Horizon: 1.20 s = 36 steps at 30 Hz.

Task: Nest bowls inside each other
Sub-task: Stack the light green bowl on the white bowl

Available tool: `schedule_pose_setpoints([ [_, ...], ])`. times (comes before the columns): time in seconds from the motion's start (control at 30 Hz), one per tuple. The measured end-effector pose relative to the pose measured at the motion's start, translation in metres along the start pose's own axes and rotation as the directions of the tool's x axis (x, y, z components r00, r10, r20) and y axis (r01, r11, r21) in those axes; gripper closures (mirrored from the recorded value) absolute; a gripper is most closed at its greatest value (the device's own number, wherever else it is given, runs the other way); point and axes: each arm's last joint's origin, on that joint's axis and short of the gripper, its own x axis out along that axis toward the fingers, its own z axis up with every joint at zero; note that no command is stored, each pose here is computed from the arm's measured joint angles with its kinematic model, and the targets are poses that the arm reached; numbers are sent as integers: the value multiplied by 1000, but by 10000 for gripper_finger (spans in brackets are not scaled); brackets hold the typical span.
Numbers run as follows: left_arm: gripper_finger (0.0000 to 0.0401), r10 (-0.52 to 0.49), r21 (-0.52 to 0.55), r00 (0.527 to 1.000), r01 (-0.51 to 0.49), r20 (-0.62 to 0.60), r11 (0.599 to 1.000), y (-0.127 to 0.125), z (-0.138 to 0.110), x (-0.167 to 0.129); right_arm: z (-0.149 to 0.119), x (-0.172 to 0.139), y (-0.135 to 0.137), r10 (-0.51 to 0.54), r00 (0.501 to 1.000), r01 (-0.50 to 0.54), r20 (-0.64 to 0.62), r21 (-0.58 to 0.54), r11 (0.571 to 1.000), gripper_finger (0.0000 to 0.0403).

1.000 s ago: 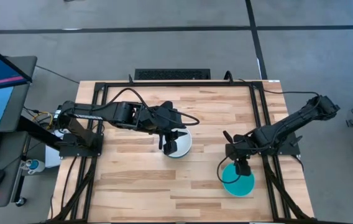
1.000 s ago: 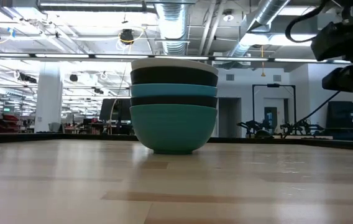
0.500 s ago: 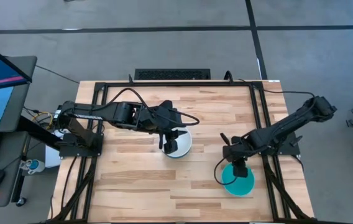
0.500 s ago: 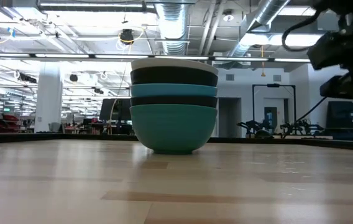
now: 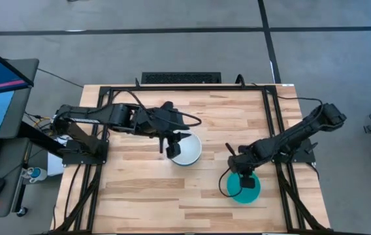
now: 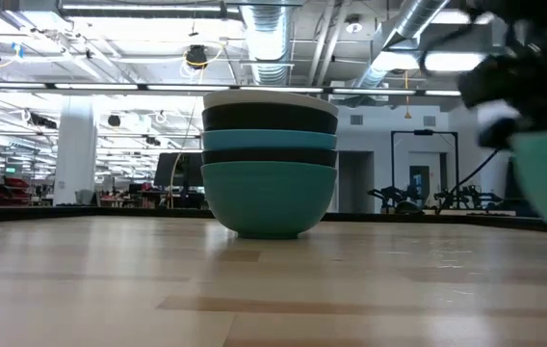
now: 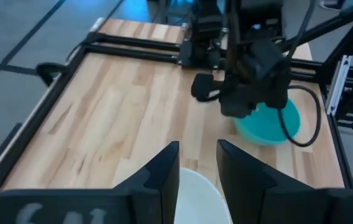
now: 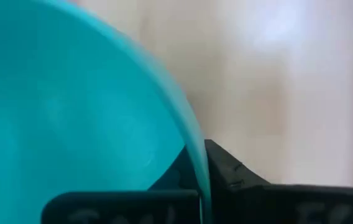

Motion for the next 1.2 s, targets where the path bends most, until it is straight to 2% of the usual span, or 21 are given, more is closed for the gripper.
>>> schedule_pose_setpoints([
  [0.17, 301, 42, -28, 999, -41, 33, 999, 6, 1, -27, 14, -36, 1, -99, 982, 96, 159, 27, 995, 391],
  [0.4, 301, 124, -10, 990, -124, 61, 992, 13, 0, -53, 42, -100, -9, -189, 938, 149, 292, 153, 977, 391],
  [0.6, 301, 220, -7, 974, -220, 60, 975, 23, -4, -73, 71, -164, -22, -245, 821, 106, 516, 283, 953, 391],
  [0.7, 301, 232, 3, 969, -233, 84, 973, 26, -4, -83, 85, -182, -36, -263, 775, 65, 575, 341, 938, 391],
  [0.87, 301, 264, 9, 959, -266, 106, 964, 30, -4, -94, 111, -185, -54, -281, 778, 49, 563, 392, 919, 389],
  [1.03, 301, 268, 12, 957, -271, 108, 963, 33, -5, -101, 147, -163, -59, -260, 826, 73, 500, 364, 929, 390],
  [1.2, 301, 282, 47, 958, -284, 54, 958, 35, -12, -103, 179, -147, -59, -236, 854, 83, 465, 325, 942, 385],
])
